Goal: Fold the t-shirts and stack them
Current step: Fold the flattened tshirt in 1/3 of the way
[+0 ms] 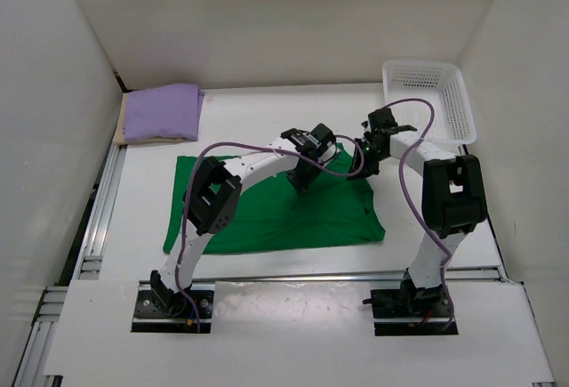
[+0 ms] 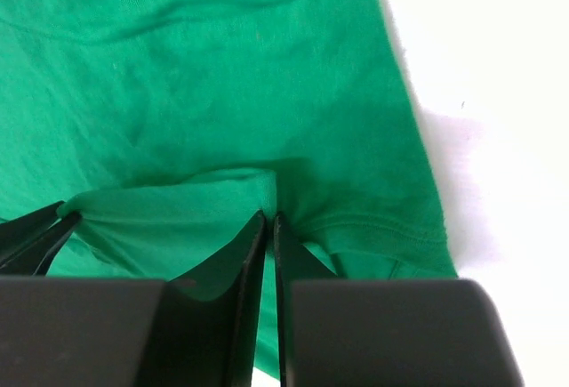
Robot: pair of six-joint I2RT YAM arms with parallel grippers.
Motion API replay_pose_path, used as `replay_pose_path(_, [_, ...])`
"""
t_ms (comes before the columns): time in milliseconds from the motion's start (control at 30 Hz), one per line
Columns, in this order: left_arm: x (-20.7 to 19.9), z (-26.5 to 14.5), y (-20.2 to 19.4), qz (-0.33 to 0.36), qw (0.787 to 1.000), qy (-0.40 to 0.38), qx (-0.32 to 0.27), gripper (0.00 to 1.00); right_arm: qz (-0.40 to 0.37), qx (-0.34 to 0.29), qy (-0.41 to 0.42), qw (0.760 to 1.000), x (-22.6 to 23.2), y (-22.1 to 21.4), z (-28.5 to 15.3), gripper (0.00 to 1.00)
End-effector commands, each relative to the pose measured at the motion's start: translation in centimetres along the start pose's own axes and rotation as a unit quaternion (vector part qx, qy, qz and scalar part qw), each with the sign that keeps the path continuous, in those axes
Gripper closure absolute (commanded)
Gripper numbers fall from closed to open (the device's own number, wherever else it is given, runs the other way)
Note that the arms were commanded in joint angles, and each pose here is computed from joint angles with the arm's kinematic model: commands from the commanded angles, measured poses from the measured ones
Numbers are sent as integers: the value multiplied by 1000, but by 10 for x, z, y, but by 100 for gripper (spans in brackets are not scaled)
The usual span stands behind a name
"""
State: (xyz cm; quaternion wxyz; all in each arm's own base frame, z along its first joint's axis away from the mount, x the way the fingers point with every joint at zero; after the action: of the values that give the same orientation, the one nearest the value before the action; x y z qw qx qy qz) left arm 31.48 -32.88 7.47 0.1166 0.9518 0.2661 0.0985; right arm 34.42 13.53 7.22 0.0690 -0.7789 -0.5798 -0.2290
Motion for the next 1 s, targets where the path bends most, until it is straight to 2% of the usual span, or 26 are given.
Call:
replay_pose_path(0, [21,-1,-9,0,997,69,18,78,-17,-27,1,999,10,21,-7,88])
replay_pose_path(133, [34,-2,-10,-2,993,115,17,73,-26,-43,4,999,15,30,-12,86])
replay_pose_path(200, [35,-2,-10,-2,993,120,18,70,-30,-42,-6,999,12,30,-13,81])
replay_pose_path(267, [36,-6,-9,-3,993,121,13,46,-29,-45,-10,999,12,31,-15,73])
replay_pose_path(367, [35,-13,-8,-4,993,118,6,0,-31,-50,-7,998,15,31,-22,63])
replay_pose_path(500, [38,-33,-12,-6,992,129,-2,0,-6,-73,-20,997,14,19,-56,42])
replay_pose_path(567, [43,-54,-25,-8,988,151,-2,0,19,-58,-61,996,-4,-2,-64,35])
replay_pose_path(600, [49,-61,-34,-14,987,162,1,0,26,-68,-65,995,-7,-11,-78,32])
replay_pose_path(633, [57,-69,-45,-19,983,184,8,0,49,-57,-82,994,-16,-26,-81,31])
replay_pose_path(667, [65,-94,-55,-31,980,199,-9,0,66,-34,-106,992,-35,-50,-76,31])
replay_pose_path(700, [73,-88,-90,-43,978,204,28,0,74,-42,-107,991,-41,-63,-84,29])
replay_pose_path(767, [99,-114,-131,-95,969,226,25,0,101,-27,-119,987,-63,-100,-82,28])
replay_pose_path(833, [103,-111,-187,-130,965,216,71,0,118,-17,-128,985,-76,-122,-81,28])
replay_pose_path(867, [106,-122,-206,-155,962,216,67,0,123,-22,-117,985,-76,-131,-84,27])
replay_pose_path(900, [112,-118,-247,-198,951,210,107,0,132,-13,-125,983,-85,-143,-80,27])
replay_pose_path(967, [107,-120,-288,-245,941,187,142,0,139,-18,-120,983,-87,-152,-81,27])
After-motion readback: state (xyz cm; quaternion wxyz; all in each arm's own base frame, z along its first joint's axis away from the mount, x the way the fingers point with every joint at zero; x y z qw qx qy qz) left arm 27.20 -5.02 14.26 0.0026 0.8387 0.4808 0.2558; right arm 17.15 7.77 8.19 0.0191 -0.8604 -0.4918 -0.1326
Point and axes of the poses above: each gripper's point midway between its finger pads, its own z axis out along the fingers, its own x axis along the line the jaws close on, y = z × x, the point moved 3 cm from there along -z, back along the fingers, and after that the axes turned 12 degrees about z, right-handed, at the moved point
